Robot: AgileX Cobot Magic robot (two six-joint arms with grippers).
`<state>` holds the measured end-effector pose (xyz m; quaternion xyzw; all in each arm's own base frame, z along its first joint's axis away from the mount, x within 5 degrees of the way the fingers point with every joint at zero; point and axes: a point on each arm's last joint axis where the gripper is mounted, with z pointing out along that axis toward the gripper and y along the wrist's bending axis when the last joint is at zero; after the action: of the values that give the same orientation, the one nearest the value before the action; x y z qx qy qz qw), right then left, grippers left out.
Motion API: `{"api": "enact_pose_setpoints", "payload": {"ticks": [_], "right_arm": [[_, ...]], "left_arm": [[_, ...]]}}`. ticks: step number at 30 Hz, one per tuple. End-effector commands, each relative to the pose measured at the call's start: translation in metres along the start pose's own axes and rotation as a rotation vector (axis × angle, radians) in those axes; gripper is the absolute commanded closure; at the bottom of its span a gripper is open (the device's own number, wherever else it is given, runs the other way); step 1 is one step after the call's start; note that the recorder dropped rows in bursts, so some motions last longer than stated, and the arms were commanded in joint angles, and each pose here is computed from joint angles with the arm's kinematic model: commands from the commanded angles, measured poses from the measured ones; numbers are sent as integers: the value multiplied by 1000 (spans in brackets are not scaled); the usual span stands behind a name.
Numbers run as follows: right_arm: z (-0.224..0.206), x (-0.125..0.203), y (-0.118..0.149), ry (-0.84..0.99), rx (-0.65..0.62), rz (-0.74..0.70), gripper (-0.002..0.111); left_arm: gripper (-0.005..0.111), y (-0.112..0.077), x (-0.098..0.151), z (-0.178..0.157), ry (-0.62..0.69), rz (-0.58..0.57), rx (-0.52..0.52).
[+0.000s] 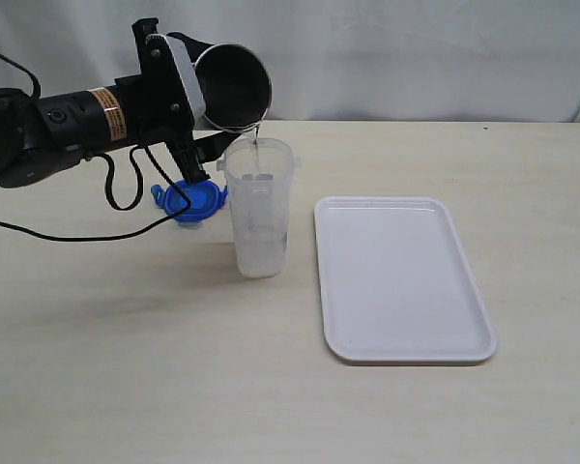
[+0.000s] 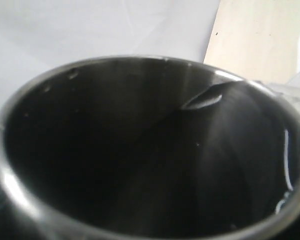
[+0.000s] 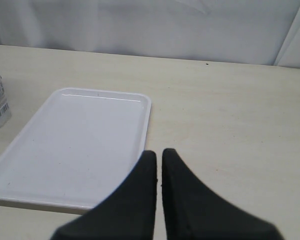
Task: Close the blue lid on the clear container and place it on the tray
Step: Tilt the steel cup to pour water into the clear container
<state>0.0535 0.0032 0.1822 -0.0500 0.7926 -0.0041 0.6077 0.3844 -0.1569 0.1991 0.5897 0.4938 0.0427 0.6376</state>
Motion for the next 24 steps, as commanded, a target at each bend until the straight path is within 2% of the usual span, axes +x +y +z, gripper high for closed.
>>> {"api": "enact_pose_setpoints", "payload": {"ticks": [1, 6, 24], "right_arm": [[0, 0, 0, -5, 3, 8, 104], [0, 0, 0, -5, 3, 8, 104], [0, 0, 0, -5, 3, 8, 104]], "left_arm": [[107, 12, -9, -1, -52, 3, -59], [107, 11, -5, -1, -9, 32, -43], [107, 11, -6, -1, -15, 56, -46]]}}
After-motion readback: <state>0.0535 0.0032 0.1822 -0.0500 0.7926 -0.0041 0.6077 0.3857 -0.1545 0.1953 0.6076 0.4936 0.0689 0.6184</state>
